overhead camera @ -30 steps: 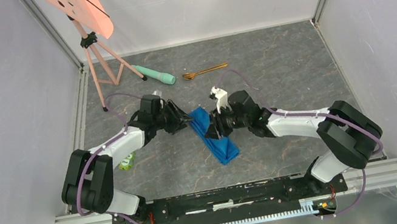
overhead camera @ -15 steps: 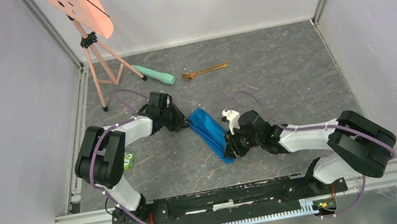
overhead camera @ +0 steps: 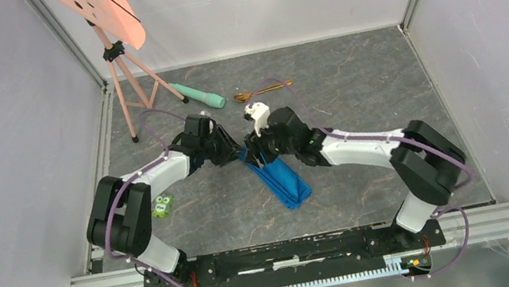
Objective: Fold the napkin into a case and place the utensils inside
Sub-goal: Pick up the 2/3-rectangle-folded napkin from the center of the board, then stuff the top corner of the smaller-rectangle-folded napkin into the folded napkin.
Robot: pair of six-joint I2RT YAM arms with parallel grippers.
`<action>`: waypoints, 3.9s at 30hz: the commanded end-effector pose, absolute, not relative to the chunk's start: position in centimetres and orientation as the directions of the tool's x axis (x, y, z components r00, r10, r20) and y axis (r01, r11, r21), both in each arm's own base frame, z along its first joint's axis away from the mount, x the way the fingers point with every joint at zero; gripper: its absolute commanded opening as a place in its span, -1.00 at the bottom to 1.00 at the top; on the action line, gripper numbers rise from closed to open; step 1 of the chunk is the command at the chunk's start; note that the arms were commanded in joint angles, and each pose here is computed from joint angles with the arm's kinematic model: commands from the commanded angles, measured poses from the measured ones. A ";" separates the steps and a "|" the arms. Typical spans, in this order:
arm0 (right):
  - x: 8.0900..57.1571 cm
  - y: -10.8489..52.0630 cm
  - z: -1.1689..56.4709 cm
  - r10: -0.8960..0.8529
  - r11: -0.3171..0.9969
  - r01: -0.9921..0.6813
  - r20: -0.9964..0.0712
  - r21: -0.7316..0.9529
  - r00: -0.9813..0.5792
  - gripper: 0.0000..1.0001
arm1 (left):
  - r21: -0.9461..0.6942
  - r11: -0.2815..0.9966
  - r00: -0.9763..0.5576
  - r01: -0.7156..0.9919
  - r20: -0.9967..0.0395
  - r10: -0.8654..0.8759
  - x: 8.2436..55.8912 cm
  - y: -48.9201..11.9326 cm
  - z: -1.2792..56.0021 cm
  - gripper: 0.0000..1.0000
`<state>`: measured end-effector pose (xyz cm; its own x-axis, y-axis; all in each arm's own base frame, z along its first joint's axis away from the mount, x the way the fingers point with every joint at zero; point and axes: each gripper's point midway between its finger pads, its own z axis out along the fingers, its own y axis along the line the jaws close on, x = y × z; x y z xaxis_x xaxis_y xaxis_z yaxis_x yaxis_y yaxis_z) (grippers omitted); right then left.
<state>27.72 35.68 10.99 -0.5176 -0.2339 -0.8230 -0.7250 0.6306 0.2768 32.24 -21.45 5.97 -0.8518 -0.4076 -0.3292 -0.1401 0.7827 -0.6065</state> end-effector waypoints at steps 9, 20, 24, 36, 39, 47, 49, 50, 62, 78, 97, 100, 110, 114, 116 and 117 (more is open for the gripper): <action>33.1 36.1 7.6 -0.296 0.757 -0.641 -0.807 0.128 -0.511 0.07 | -0.608 0.783 -0.856 -0.132 -0.329 -0.399 32.8 -21.4 4.8 -0.33; 34.2 35.9 5.8 -0.306 0.790 -0.606 -0.794 0.095 -0.525 -0.07 | -0.611 0.780 -0.866 -0.136 -0.308 -0.393 32.6 -21.6 3.7 -0.35; 34.5 35.9 5.5 -0.308 0.802 -0.593 -0.795 0.079 -0.522 -0.15 | -0.611 0.779 -0.869 -0.139 -0.302 -0.392 32.6 -21.7 3.4 -0.35; 32.7 36.6 10.7 -0.228 0.750 -0.640 -0.844 0.166 -0.486 -0.99 | -0.617 0.773 -0.874 -0.144 -0.288 -0.392 32.4 -21.9 3.2 -0.36; 31.7 37.5 10.5 -0.214 0.711 -0.667 -0.836 0.221 -0.505 -0.99 | -0.626 0.767 -0.873 -0.137 -0.289 -0.392 32.3 -22.1 3.6 -0.37; 31.8 37.7 9.0 -0.209 0.704 -0.663 -0.818 0.254 -0.535 -0.99 | -0.656 0.746 -0.869 -0.117 -0.296 -0.397 32.5 -22.6 4.3 -0.44; 31.6 37.9 8.1 -0.214 0.691 -0.671 -0.810 0.270 -0.546 -0.99 | -0.661 0.742 -0.869 -0.112 -0.296 -0.396 32.5 -22.8 4.3 -0.45; 31.3 38.2 7.8 -0.211 0.676 -0.678 -0.807 0.287 -0.552 -0.99 | -0.661 0.742 -0.869 -0.111 -0.298 -0.396 32.6 -22.8 4.3 -0.45; 32.1 38.1 4.4 -0.216 0.654 -0.683 -0.786 0.324 -0.579 -0.89 | -0.654 0.748 -0.869 -0.113 -0.301 -0.393 32.6 -22.7 3.9 -0.51; 32.0 37.8 5.8 -0.237 0.603 -0.751 -0.838 0.270 -0.492 -0.23 | -0.670 0.735 -0.868 -0.106 -0.299 -0.397 32.8 -23.0 5.1 -0.50; 33.1 37.8 5.1 -0.221 0.651 -0.718 -0.844 0.245 -0.488 -0.51 | -0.693 0.716 -0.862 -0.091 -0.305 -0.405 32.6 -23.2 6.5 -0.63; 33.3 37.9 5.4 -0.212 0.653 -0.715 -0.846 0.250 -0.489 -0.85 | -0.696 0.713 -0.861 -0.089 -0.306 -0.406 32.5 -23.2 6.7 -0.64; 32.6 36.7 7.9 -0.087 0.646 -0.662 -0.824 0.381 -0.560 -0.99 | -0.580 0.808 -0.814 -0.100 -0.420 -0.402 31.3 -19.6 7.3 0.11; 32.4 36.2 8.9 -0.012 0.611 -0.640 -0.802 0.466 -0.597 -0.99 | -0.555 0.825 -0.814 -0.105 -0.429 -0.392 30.6 -19.2 6.5 0.20; 32.2 35.9 9.1 0.016 0.596 -0.628 -0.789 0.501 -0.614 -0.99 | -0.546 0.832 -0.823 -0.098 -0.426 -0.377 30.4 -19.7 6.1 0.17; 32.2 35.8 9.1 0.025 0.591 -0.624 -0.785 0.512 -0.620 -0.99 | -0.537 0.838 -0.828 -0.093 -0.427 -0.365 30.3 -20.1 5.9 0.12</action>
<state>32.24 35.31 6.11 -0.6192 -0.0767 -0.7815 -0.6208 0.6573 0.4274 30.80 -19.97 6.85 -0.8183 -0.4229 -0.3892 -0.1262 0.7929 -0.5961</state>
